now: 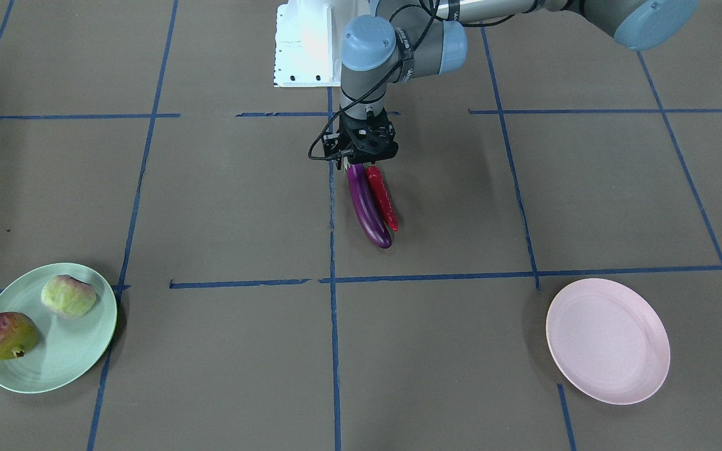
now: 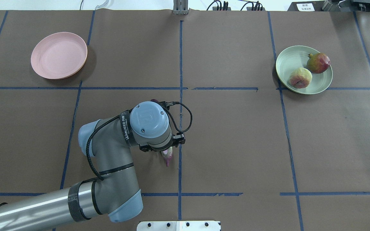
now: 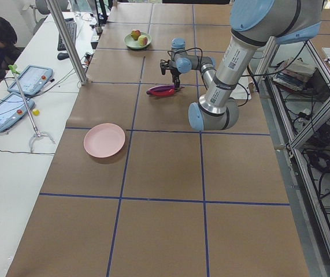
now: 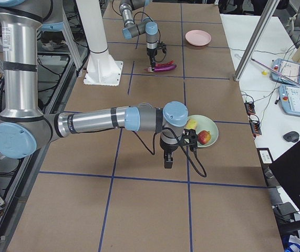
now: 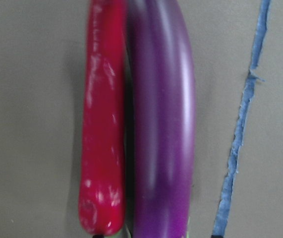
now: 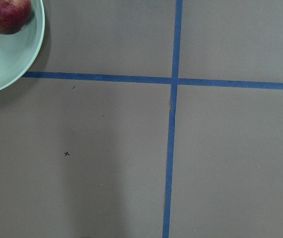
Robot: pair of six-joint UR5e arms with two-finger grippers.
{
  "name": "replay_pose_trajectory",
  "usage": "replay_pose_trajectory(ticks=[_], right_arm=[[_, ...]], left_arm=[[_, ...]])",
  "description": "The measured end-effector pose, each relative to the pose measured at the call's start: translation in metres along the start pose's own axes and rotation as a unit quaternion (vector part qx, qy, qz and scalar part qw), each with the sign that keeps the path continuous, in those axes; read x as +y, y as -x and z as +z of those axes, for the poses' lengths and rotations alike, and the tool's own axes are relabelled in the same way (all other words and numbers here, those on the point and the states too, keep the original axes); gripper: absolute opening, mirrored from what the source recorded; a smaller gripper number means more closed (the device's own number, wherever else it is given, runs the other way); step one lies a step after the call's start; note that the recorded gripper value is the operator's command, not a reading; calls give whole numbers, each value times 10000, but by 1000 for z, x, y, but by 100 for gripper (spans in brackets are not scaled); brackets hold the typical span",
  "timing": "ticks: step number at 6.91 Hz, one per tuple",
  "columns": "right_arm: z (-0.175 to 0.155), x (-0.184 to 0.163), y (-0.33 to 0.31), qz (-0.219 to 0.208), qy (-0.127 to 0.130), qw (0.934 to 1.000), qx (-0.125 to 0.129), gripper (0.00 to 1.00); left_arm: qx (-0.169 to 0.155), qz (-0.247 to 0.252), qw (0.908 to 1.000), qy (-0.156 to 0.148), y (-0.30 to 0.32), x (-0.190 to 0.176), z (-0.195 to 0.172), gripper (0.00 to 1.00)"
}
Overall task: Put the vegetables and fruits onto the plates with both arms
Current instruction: 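Close the left gripper on the eggplant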
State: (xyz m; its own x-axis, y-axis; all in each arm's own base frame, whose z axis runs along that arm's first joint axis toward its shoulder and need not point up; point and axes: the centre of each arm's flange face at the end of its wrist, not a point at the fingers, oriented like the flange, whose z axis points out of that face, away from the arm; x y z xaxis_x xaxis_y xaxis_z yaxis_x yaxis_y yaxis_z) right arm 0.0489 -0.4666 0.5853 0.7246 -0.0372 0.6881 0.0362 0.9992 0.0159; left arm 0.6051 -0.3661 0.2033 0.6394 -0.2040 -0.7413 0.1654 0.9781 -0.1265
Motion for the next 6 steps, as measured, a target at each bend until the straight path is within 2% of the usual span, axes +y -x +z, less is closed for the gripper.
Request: replay_pose_trajectory(ticks=[3, 6], right_arm=[[0, 0, 0, 0, 0, 10000, 0, 100], [1, 0, -1, 8, 11, 10000, 0, 100]], left_arm=[[-24, -38, 10000, 60, 0, 1, 4, 76], [-22, -133, 9999, 67, -5, 1, 8, 70]])
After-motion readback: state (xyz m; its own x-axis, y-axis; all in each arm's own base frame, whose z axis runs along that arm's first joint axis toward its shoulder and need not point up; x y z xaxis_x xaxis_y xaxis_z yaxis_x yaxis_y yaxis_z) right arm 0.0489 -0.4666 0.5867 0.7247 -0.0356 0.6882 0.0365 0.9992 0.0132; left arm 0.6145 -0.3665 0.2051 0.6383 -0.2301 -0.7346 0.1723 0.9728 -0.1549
